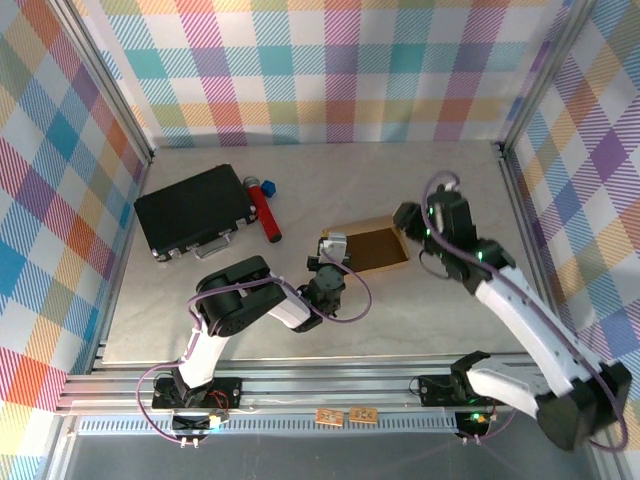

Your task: Fold the paper box

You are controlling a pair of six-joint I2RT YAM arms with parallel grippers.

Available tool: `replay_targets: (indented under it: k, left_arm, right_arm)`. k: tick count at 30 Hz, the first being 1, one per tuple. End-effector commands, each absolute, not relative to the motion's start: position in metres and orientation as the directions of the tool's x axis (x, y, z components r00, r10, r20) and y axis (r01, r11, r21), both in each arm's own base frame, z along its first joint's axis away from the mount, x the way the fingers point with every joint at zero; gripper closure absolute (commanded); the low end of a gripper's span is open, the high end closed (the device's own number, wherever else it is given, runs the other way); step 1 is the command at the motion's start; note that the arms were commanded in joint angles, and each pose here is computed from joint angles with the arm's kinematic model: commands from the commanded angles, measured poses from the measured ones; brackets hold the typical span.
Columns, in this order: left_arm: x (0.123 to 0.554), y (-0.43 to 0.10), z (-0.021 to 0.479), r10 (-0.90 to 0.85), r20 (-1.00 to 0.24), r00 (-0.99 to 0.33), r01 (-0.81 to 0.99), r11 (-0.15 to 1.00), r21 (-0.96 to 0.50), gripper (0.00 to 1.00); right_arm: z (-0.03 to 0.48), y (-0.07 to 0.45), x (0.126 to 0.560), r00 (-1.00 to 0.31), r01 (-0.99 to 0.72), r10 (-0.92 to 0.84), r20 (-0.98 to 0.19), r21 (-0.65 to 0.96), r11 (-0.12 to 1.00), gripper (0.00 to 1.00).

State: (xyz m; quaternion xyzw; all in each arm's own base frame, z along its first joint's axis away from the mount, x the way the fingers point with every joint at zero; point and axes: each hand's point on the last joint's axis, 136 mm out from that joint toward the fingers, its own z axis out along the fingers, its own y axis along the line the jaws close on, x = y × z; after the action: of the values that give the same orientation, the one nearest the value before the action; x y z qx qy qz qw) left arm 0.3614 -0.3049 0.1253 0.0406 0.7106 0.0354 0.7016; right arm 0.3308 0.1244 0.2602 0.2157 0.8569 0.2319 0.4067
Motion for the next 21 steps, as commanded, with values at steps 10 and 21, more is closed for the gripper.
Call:
replay_targets:
  k: [10,21]
  left_arm:
    - [0.364,-0.308,0.137,0.086,-0.996,0.012,0.005,0.996,0.086,1.00]
    - [0.380,-0.302,0.167,-0.003,-0.998,-0.055,0.082,0.997,-0.007,1.00]
  right_arm:
    - [0.227,0.080,0.422,-0.804,0.324,0.526,-0.276,0.539,0.777,0.39]
    - [0.181,0.106,0.449,-0.867,0.408,0.498,0.005,0.579,0.706,0.35]
